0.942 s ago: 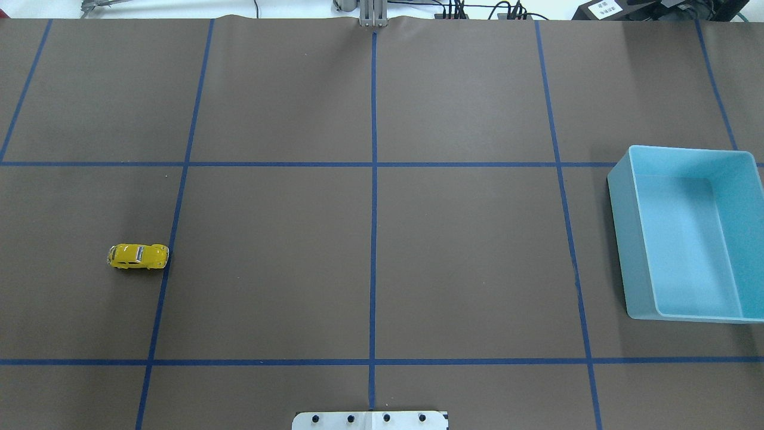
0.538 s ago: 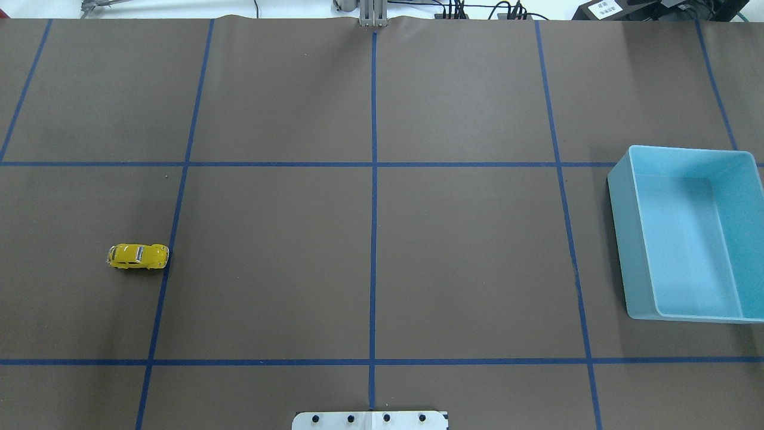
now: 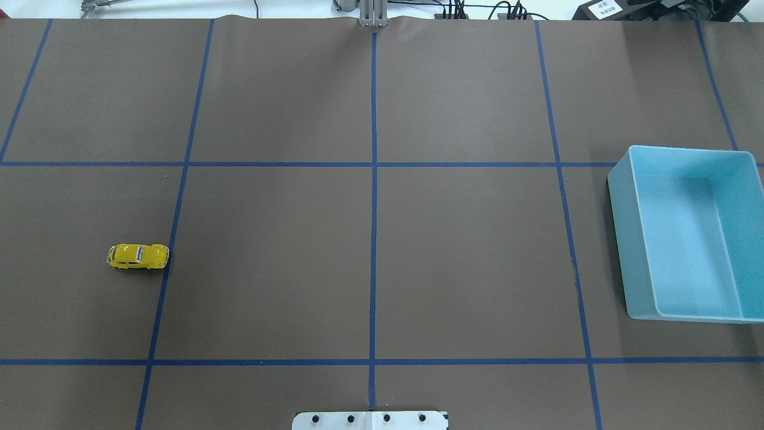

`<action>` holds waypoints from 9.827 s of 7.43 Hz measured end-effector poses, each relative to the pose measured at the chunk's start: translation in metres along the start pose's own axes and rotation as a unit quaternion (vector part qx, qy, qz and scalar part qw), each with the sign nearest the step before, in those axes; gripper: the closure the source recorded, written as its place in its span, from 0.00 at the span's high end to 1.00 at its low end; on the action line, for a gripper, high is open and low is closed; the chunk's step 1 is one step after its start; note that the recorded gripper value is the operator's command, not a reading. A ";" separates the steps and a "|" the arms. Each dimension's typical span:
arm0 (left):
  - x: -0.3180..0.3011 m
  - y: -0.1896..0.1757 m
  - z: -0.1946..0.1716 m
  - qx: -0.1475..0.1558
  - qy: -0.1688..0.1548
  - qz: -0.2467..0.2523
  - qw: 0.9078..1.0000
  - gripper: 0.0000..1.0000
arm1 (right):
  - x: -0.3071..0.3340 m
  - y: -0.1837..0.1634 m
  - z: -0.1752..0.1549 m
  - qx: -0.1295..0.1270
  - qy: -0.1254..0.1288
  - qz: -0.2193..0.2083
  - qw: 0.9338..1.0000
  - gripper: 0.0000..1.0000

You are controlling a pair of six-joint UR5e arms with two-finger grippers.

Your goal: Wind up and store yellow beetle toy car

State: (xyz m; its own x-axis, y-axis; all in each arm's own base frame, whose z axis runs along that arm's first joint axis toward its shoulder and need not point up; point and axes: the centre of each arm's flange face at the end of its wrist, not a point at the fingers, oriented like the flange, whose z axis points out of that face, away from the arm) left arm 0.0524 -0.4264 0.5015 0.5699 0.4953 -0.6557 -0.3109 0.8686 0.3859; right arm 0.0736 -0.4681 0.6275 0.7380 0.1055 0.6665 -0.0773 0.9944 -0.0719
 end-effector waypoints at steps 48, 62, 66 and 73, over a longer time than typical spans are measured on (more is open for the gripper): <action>0.174 -0.063 0.220 -0.005 -0.025 0.496 0.868 0.31 | 0.006 0.007 0.007 -0.007 0.001 0.006 1.000 1.00; 0.295 -0.069 0.187 0.080 0.025 0.513 0.854 0.23 | 0.009 0.009 0.009 -0.009 0.001 0.008 1.000 1.00; 0.261 -0.078 0.216 0.048 0.003 0.548 0.835 0.24 | 0.009 0.009 0.009 -0.009 0.001 0.008 1.000 1.00; 0.240 -0.084 0.220 0.056 0.004 0.542 0.839 0.24 | 0.009 0.009 0.009 -0.009 0.001 0.008 1.000 1.00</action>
State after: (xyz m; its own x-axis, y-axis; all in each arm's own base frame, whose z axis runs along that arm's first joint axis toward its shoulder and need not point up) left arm 0.3823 -0.3837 0.4545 -0.0063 0.9933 0.1151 -0.5691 -0.0982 0.8164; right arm 0.0734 -0.4578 0.6390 0.7377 0.1219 0.6640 -0.0772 0.9923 -0.0963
